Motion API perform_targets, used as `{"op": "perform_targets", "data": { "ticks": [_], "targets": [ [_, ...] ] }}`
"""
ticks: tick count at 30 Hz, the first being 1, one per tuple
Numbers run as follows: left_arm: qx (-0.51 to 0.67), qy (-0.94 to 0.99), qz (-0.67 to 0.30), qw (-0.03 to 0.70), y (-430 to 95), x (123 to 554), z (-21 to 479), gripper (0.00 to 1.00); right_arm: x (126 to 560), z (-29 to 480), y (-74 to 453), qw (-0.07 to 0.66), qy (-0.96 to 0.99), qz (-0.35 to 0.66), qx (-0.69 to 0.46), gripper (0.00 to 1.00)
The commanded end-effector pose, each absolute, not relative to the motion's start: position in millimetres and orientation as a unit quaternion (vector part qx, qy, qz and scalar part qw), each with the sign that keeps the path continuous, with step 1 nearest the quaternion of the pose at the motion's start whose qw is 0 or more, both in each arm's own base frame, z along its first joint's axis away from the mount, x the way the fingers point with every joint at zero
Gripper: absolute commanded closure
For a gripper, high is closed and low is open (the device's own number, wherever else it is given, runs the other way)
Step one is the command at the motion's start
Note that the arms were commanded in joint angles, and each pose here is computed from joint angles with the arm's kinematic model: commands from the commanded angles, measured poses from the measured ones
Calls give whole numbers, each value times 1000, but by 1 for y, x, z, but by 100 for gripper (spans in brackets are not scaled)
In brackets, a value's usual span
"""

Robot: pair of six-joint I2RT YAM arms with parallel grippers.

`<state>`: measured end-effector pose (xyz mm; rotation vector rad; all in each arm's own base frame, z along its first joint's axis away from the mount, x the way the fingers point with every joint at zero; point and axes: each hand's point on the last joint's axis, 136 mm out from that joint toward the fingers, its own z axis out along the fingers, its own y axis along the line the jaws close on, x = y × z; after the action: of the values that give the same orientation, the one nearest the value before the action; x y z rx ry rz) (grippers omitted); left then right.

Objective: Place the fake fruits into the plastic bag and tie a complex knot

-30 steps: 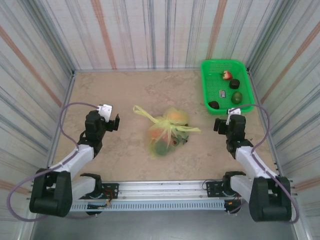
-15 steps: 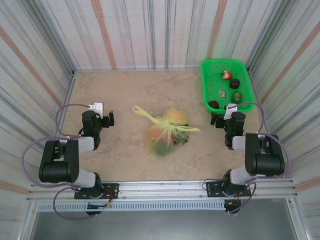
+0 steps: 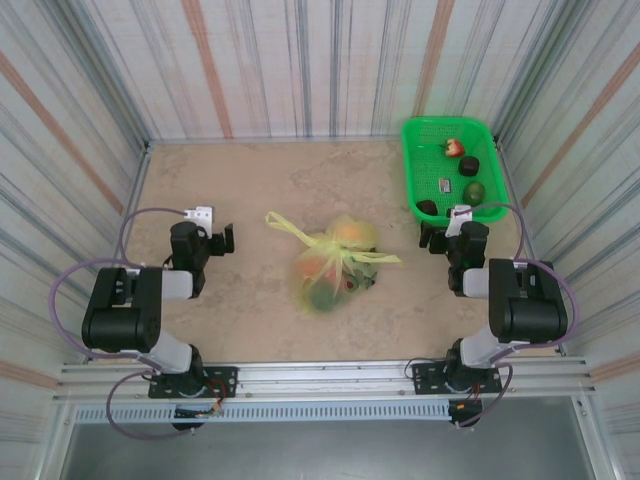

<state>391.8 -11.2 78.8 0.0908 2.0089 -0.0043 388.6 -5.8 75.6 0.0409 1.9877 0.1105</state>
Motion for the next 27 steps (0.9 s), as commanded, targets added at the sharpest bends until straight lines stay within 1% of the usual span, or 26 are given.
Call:
{"op": "perform_targets", "data": {
  "ticks": [1,27],
  "targets": [
    [49,834,3,549,-14,396,89,1,393,83,-10,553,832,41,31,1],
    [50,831,8,554,-14,395,91,1,393,82,-10,552,832,41,31,1]
  ]
}}
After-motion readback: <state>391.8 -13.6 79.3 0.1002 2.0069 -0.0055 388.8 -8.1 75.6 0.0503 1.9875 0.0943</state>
